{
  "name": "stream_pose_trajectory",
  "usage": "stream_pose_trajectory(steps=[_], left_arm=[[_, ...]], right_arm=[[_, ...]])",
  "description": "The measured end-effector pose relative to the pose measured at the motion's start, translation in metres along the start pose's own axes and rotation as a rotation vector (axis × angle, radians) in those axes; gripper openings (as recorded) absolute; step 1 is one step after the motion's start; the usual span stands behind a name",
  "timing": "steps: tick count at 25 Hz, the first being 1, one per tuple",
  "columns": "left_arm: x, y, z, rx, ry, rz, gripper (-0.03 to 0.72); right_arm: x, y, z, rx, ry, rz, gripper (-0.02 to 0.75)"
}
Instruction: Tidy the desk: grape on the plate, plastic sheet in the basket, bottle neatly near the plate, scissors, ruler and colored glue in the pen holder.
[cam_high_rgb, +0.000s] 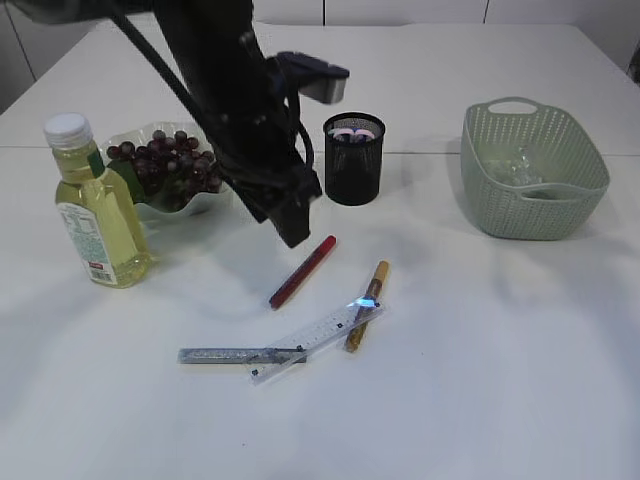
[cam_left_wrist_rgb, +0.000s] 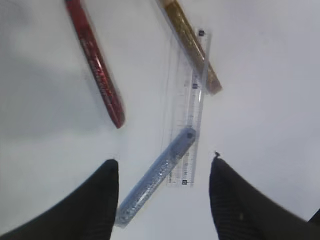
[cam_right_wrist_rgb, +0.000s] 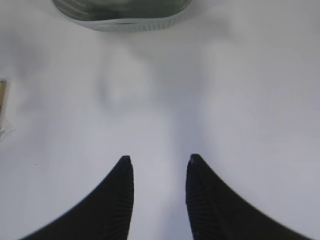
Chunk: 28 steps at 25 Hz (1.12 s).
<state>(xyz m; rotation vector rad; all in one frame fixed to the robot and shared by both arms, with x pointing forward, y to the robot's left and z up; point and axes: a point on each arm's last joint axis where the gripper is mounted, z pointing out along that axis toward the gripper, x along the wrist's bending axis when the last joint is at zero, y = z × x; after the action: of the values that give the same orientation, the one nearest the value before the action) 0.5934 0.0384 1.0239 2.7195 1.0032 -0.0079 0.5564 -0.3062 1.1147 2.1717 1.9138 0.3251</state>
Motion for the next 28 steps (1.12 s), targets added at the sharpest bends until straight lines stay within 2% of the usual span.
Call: stream_pose_trajectory(steps=[5, 10, 17, 28], left_arm=[[-0.018, 0.001, 0.033, 0.083, -0.003, 0.071, 0.437], [-0.026, 0.002, 0.069, 0.161, 0.005, 0.108, 0.438], [-0.039, 0.002, 0.091, 0.201, 0.003, 0.144, 0.438], [-0.038, 0.002, 0.113, 0.205, 0.005, 0.145, 0.461]], right_arm=[[0.001, 0.002, 0.009, 0.024, 0.004, -0.003, 0.297], [0.001, 0.003, 0.012, 0.032, 0.005, -0.004, 0.296], [0.001, 0.003, 0.012, 0.032, 0.004, -0.004, 0.297], [0.001, 0.003, 0.012, 0.031, 0.007, -0.005, 0.297]])
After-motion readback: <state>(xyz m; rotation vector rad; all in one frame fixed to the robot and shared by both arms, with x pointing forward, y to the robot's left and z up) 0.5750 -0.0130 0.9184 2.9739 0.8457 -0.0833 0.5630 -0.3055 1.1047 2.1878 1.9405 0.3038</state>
